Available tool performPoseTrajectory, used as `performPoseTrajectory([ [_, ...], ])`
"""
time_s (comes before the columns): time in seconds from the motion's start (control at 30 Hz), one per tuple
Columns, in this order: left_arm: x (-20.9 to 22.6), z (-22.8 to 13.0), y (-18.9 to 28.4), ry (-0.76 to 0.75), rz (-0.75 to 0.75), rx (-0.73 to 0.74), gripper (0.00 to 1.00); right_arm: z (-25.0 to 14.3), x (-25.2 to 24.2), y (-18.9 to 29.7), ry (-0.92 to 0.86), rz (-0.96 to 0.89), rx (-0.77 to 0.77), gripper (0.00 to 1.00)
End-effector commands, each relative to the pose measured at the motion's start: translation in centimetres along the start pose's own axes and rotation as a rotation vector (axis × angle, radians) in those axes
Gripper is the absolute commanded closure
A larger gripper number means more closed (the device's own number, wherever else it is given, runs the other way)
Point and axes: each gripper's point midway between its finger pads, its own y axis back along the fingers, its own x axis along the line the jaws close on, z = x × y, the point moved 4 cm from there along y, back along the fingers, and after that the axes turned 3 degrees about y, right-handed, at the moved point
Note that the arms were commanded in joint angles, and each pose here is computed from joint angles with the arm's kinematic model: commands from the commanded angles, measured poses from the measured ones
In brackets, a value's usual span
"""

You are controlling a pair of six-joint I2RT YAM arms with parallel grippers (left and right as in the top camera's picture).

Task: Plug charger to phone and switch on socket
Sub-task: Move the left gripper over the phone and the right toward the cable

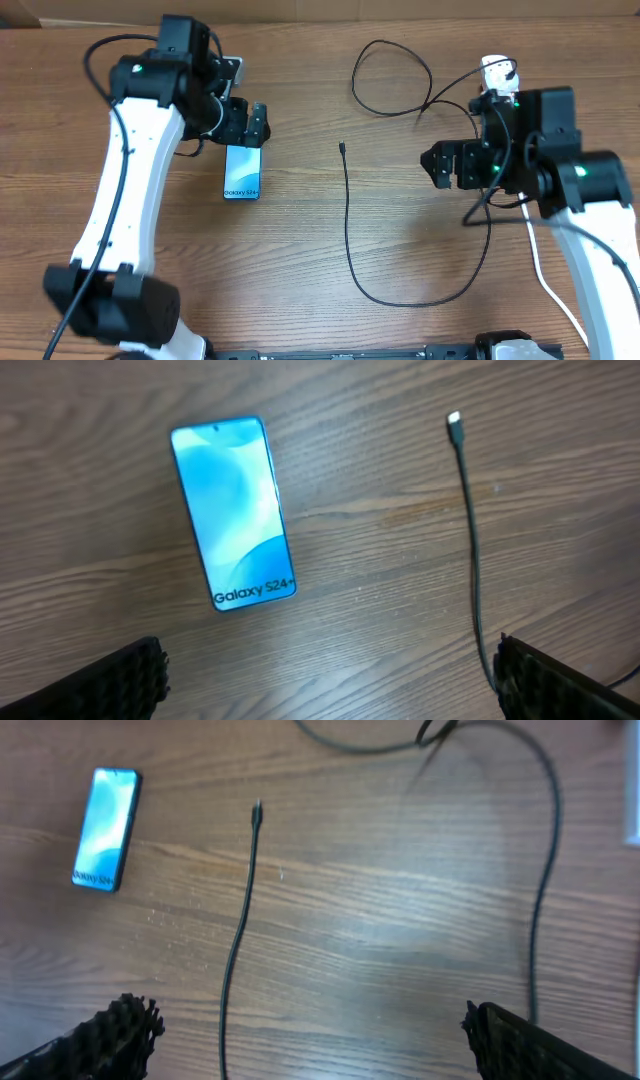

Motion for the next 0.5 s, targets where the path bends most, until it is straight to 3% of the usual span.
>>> performPoseTrajectory([
  [0.0, 0.3, 0.8, -2.6, -0.001, -0.013, 0.055, 0.00, 0.6, 1.0, -0.6, -0.004, 0.085, 0.016, 0.00],
  [0.03, 1.0, 0.7, -3.7, 0.017, 0.021, 0.088, 0.07, 0.6, 1.3, -1.0, -0.009, 0.119, 0.028, 0.00],
  [0.17, 3.3, 0.5, -6.3, 0.146, 0.168, 0.147, 0.06, 0.8, 1.5, -1.5, -0.011, 0.142, 0.034, 0.00],
  [0.47, 4.9, 0.2, -12.8, 0.158, 0.196, 0.266, 0.08, 0.9, 1.4, -1.8, -0.012, 0.141, 0.036, 0.00],
])
